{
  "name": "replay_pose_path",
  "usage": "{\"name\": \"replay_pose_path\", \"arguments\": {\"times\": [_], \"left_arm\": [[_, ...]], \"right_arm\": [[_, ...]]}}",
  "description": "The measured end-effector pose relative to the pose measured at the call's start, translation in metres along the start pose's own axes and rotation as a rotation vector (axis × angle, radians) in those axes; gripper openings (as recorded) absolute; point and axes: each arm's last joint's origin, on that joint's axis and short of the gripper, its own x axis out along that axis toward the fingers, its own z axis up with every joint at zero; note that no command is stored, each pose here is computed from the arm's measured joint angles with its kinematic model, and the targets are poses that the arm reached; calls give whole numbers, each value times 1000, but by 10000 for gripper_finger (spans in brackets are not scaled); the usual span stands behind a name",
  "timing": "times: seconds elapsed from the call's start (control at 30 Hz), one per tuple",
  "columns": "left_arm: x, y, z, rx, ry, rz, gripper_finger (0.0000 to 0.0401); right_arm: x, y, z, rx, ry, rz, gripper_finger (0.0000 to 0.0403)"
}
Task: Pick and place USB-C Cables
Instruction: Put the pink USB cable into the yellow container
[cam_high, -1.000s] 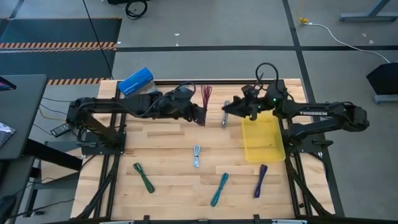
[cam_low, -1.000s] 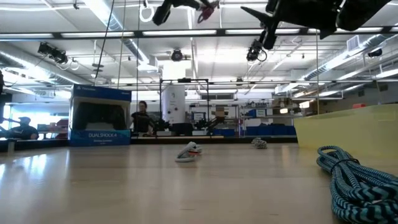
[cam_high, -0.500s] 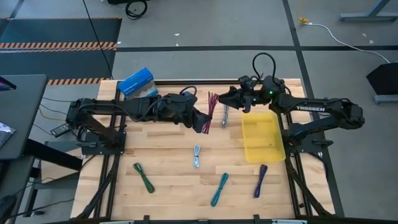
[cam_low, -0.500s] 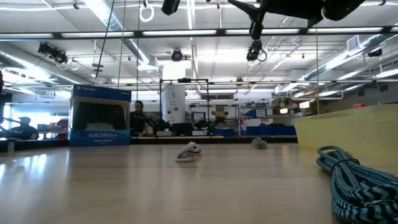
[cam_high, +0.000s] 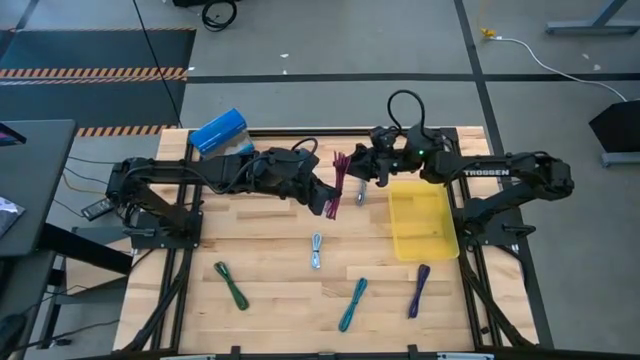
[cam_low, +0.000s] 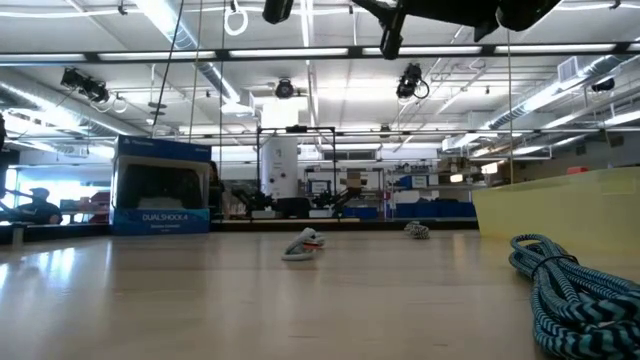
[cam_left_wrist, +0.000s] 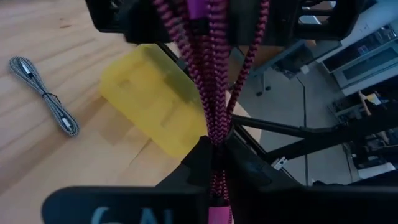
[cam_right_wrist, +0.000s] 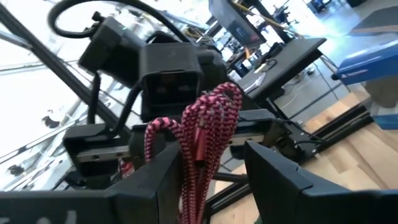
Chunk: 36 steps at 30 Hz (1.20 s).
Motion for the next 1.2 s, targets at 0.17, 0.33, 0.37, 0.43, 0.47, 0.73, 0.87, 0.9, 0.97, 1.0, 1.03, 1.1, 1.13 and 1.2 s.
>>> {"name": "replay_pose_path", "arguments": {"times": [0.17,0.33,0.37,0.43,0.47,0.73,0.87,0.9,0.97,1.0,1.03,1.1,1.13,1.2], "left_arm": [[0,0,0,-16,-1,-1,59],[0,2,-1,-25,-2,26,89],[0,2,-1,-26,1,32,94],[-4,3,0,-26,10,41,104],[-5,3,1,-25,7,39,107],[-38,-3,9,27,4,-12,116],[-56,-7,14,28,-28,-32,117],[-59,-8,15,28,-36,-39,117],[-67,-10,16,27,-50,-49,117],[-70,-11,17,25,-65,-55,117],[-73,-11,18,24,-75,-57,117],[-76,-13,18,24,-86,-56,117],[-76,-13,18,24,-93,-54,117],[-75,-14,16,29,-91,-43,117]], "right_arm": [[0,0,0,-1,-16,-10,114],[-1,2,2,-7,-18,1,19],[-1,1,1,-1,-13,-2,19],[-1,1,1,4,1,4,19],[-1,1,0,10,17,4,19],[-16,-10,-21,96,298,-166,19],[-32,-15,-38,177,487,-305,19],[-37,-16,-41,198,530,-339,19],[-49,-16,-47,232,610,-411,19],[-55,-16,-49,247,643,-440,19],[-60,-15,-50,256,671,-464,19],[-73,-13,-53,284,727,-524,19],[-79,-12,-53,297,746,-553,19],[-91,-10,-53,322,767,-619,19]]}}
